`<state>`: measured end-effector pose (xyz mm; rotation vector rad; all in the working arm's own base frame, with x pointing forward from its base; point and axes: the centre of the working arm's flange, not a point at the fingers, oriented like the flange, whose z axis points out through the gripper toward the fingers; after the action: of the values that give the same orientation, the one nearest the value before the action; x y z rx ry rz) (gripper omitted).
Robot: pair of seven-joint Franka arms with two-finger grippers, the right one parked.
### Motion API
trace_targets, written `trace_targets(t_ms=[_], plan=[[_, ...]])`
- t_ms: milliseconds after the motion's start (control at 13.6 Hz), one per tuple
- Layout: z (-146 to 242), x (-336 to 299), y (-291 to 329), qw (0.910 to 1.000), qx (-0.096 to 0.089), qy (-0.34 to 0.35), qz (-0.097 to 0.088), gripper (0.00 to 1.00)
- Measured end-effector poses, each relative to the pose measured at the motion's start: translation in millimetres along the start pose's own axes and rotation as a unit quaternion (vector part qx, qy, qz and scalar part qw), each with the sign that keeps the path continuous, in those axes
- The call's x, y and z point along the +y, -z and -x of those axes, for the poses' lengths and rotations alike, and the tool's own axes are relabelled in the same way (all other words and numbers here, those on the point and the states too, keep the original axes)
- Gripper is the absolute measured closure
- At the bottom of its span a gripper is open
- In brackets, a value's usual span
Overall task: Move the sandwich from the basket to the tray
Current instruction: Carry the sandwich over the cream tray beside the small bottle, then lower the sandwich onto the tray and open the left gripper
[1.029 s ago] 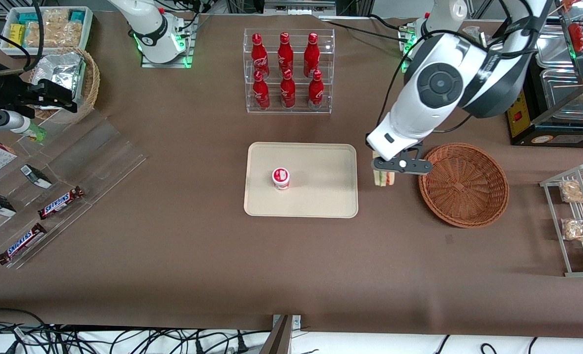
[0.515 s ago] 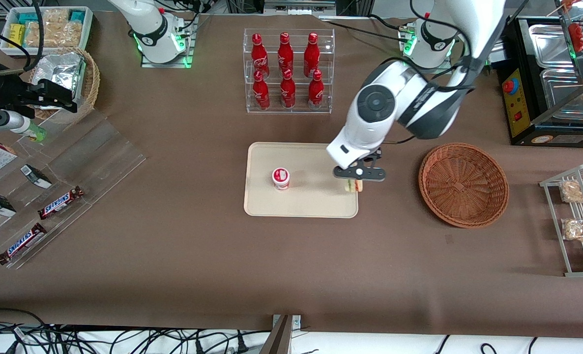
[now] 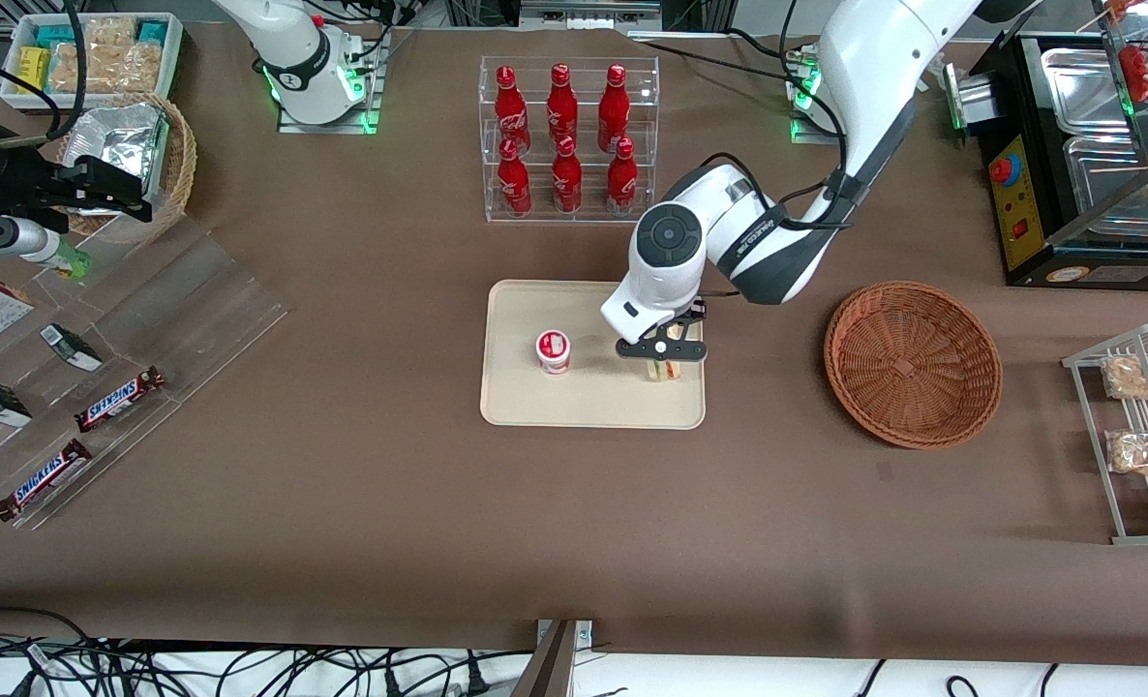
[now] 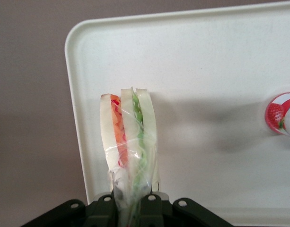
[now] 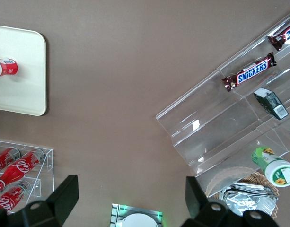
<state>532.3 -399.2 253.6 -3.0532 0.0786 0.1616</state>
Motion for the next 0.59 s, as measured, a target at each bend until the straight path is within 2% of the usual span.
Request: trace_targets(t_ms=[221, 368, 441, 588], plan=[[3, 7, -23, 0.9999, -0.004, -0.009, -0.011, 0.85], [2, 8, -30, 0.9999, -0.004, -0.011, -0.009, 0.85], [2, 9, -30, 0.9999, -0.003, -0.011, -0.008, 0.81], [0, 8, -28, 0.9999, 0.000, -0.010, -0.006, 0.61]])
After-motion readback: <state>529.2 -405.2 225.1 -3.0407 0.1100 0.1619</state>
